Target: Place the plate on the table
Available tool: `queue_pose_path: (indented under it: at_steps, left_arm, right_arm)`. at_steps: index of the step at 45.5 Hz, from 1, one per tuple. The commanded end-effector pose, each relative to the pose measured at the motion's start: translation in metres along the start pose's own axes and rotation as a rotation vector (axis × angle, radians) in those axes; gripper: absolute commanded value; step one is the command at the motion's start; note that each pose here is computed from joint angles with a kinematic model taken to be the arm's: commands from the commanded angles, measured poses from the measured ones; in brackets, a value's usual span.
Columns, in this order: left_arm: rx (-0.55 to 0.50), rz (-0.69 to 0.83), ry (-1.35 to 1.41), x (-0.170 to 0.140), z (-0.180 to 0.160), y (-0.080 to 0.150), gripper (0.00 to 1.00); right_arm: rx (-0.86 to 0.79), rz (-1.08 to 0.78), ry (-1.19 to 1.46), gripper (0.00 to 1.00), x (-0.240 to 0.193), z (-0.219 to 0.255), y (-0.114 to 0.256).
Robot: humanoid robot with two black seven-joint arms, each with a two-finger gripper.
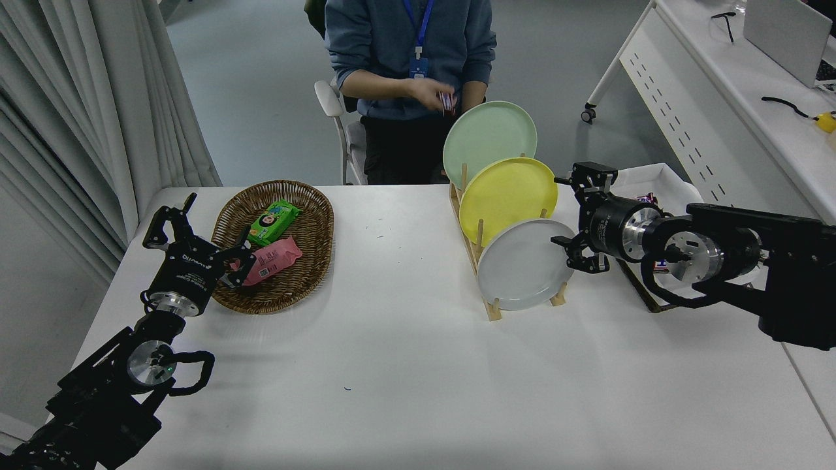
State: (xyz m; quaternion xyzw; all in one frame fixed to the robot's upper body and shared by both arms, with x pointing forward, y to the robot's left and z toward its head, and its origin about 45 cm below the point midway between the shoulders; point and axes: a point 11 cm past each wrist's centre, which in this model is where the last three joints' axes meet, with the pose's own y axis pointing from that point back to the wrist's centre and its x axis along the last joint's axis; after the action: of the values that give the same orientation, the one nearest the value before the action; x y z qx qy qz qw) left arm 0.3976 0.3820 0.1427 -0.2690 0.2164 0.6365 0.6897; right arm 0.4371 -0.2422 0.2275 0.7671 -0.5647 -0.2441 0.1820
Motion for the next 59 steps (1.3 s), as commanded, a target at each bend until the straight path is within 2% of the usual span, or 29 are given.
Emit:
queue_pose_path:
  at_steps: [1,5,10,44,50,53,59]
  left_arm:
    - [0.0,-0.001,-0.001,0.0,0.0,0.0,1.0]
    - [0.001,0.001,-0.001,0.0,0.0,0.0,1.0]
    - [0.0,0.0,0.001,0.0,0.0,0.0,1.0]
    - [0.0,-0.001,-0.001,0.0,0.0,0.0,1.0]
    - [0.0,0.001,0.0,0.0,0.0,0.0,1.0]
    - [0.001,-0.001,0.0,0.0,0.0,0.001,1.0]
    - [0.0,0.0,0.001,0.0,0.0,0.0,1.0]
  right_arm:
    - [-0.049,0.002,-0.062,0.99,-0.01,0.007,-0.005]
    - [-0.083,0.08,-0.085,0.99,-0.003,0.012,-0.006]
    - [-0.135,0.082,-0.099,0.99,-0.007,0.018,-0.007]
    - [-0.047,0.115,-0.038,0.94,0.002,-0.013,-0.014]
    - [-0.043,0.088,-0.036,0.89,-0.002,-0.014,-0.016]
    - [-0.039,0.085,-0.037,0.8,0.0,-0.015,-0.017]
    - [-0.037,0.058,-0.032,0.8,-0.002,-0.015,-0.018]
